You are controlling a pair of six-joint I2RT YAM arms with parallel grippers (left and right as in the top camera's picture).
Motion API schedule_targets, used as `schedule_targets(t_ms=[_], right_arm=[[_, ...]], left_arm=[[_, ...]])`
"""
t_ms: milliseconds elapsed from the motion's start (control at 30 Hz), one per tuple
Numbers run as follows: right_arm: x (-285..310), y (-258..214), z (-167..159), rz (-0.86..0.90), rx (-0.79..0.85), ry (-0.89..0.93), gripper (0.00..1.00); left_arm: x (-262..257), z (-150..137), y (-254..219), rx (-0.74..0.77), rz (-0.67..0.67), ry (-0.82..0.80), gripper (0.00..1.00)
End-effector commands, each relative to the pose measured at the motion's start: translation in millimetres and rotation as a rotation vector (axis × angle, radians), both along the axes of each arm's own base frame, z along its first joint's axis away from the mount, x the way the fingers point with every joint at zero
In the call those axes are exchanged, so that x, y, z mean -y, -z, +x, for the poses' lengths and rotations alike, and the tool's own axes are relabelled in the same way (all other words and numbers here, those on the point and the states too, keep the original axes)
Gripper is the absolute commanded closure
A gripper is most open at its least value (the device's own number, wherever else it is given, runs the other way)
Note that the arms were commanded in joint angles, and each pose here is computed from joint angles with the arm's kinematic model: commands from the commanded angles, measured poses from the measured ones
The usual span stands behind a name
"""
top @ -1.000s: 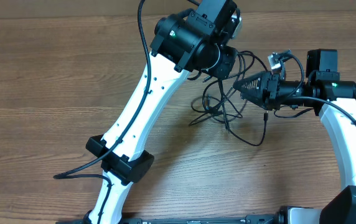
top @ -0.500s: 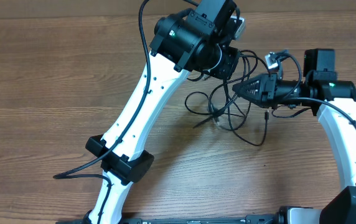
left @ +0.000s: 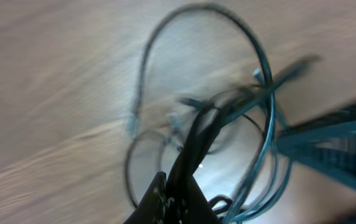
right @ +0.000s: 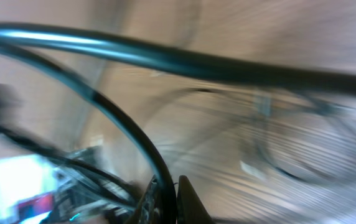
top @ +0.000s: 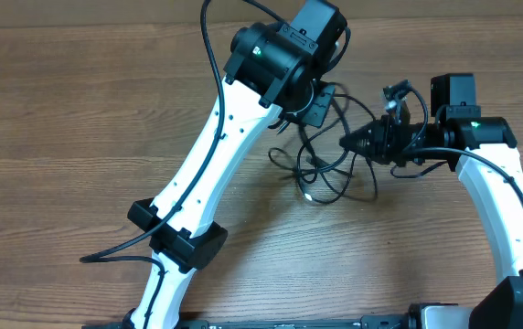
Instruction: Untangle cables
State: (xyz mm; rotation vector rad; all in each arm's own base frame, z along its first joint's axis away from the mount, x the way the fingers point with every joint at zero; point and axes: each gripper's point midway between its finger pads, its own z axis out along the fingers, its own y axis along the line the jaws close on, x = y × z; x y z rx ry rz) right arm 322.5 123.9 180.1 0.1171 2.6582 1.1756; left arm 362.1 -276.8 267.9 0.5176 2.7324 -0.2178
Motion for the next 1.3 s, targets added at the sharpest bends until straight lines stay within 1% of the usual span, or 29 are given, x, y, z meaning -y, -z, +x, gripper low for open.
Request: schedule_targets(t_ms=[0, 133, 200, 267, 300, 367, 433, 533, 600, 633, 667, 833, 933, 1033, 1267], right_arm=[[78.7, 46.4, 5.0, -0.482, -0.082, 0.23, 0.96], [130.8, 52.0, -4.7, -0.738, -0.146, 0.371, 0.96], [151.3, 45.6, -6.6, -0.818, -0.161, 0.44, 0.96], [161.1, 36.6, -5.4, -0.839, -0.162, 0.477, 0.96], [157.8, 32.4, -3.8, -0.811, -0.163, 0.485, 0.96], [133.7, 24.8, 3.0, -0.683, -0.138, 0.419, 0.96], [90.9, 13.8, 7.9, -0.492, -0.073, 0.252, 0.95], [27.7, -12.2, 1.7, -0.19, 0.029, 0.007, 0.88], [4.7, -25.3, -4.5, -0.08, 0.066, -0.08, 0.8], [-2.6, -28.8, -6.8, -0.052, 0.071, -0.102, 0.75], [-7.8, -30.1, -8.6, -0.041, 0.073, -0.118, 0.74], [-30.8, -31.2, -18.4, -0.031, 0.079, -0.191, 0.74], [-45.5, -38.2, -21.7, 0.014, 0.102, -0.234, 0.74], [-53.6, -44.0, -18.7, 0.04, 0.138, -0.252, 0.71], [-55.1, -48.2, -9.4, 0.044, 0.182, -0.244, 0.7]], left_arm=[[-47.2, 32.7, -5.9, 0.152, 0.199, -0.136, 0.96], [-65.5, 42.8, -9.5, 0.188, 0.251, -0.182, 0.96], [-71.1, 45.6, -10.2, 0.194, 0.262, -0.196, 0.96], [-73.5, 46.7, -9.8, 0.188, 0.256, -0.202, 0.96], [-72.3, 46.2, -8.9, 0.18, 0.245, -0.199, 0.96], [-64.1, 42.2, -6.1, 0.149, 0.203, -0.178, 0.96], [-56.4, 38.5, -4.1, 0.123, 0.164, -0.158, 0.96], [-43.2, 32.7, -1.9, 0.082, 0.1, -0.12, 0.96], [-30.1, 27.5, -1.6, 0.051, 0.039, -0.07, 0.96], [-23.2, 24.9, -1.8, 0.036, 0.007, -0.045, 0.96], [-14.8, 22.0, -2.7, 0.021, -0.033, -0.017, 0.96], [20.1, 9.1, -12.1, -0.048, -0.22, 0.076, 0.96], [37.6, 0.2, -19.8, -0.084, -0.317, 0.142, 0.96], [46.5, -4.5, -24.9, -0.103, -0.37, 0.172, 0.96], [55.8, -14.4, -30.6, -0.137, -0.43, 0.228, 0.96]])
